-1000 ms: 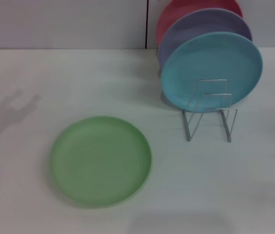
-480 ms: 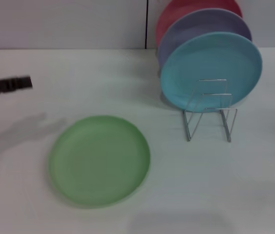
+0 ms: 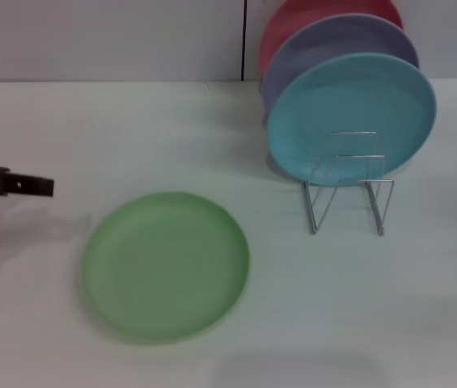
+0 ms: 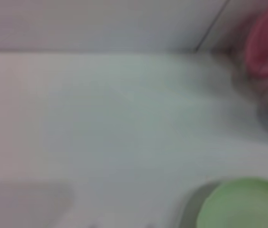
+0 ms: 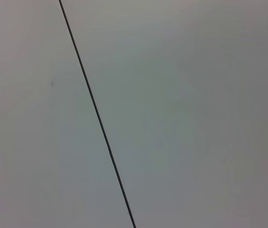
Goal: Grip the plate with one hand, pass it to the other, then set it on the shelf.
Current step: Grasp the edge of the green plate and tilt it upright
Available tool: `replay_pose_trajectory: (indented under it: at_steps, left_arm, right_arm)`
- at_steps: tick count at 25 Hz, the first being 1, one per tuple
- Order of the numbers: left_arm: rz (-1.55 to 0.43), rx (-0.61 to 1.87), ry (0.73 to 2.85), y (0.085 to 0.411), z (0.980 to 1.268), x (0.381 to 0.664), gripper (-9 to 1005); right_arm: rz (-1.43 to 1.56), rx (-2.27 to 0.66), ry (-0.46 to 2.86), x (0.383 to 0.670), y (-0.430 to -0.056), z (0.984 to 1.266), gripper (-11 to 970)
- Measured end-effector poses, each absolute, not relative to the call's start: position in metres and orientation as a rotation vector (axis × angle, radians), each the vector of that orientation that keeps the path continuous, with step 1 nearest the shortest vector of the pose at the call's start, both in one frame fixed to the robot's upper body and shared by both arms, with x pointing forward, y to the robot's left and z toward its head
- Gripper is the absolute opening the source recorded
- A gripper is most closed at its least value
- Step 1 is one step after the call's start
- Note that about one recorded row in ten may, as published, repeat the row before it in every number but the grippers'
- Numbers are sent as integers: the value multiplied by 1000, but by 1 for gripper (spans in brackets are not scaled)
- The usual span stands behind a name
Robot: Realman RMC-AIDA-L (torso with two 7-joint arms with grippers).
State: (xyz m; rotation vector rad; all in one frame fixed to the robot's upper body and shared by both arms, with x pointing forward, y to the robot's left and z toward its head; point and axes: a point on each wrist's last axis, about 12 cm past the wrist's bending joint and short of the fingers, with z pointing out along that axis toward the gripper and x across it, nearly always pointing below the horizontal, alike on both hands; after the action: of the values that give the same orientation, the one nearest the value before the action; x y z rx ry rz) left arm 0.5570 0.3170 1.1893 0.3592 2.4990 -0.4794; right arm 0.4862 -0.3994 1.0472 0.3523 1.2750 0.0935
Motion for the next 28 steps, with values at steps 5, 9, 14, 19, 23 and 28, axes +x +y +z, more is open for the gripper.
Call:
replay_pose_trajectory:
  at_steps: [5, 9, 14, 19, 23, 28]
  left_arm:
    - [-411, 382, 2619, 301, 1188, 560, 784]
    - [-408, 363, 2689, 283, 1183, 562, 776]
    - [-351, 292, 2774, 266, 1174, 567, 767]
    - [-316, 225, 2816, 251, 1167, 569, 757]
    - [-277, 166, 2853, 245, 1154, 570, 750]
    - [-248, 147, 2868, 242, 1143, 572, 740]
  right_arm:
    - [88, 346, 1280, 493, -402, 1050, 651]
    - [85, 339, 1281, 498, -403, 1053, 651]
    - [87, 323, 1260, 505, -403, 1059, 651]
    - [85, 294, 1235, 515, -403, 1069, 652]
    - [85, 273, 1215, 521, -404, 1076, 652]
    - [79, 258, 1210, 523, -406, 1079, 652]
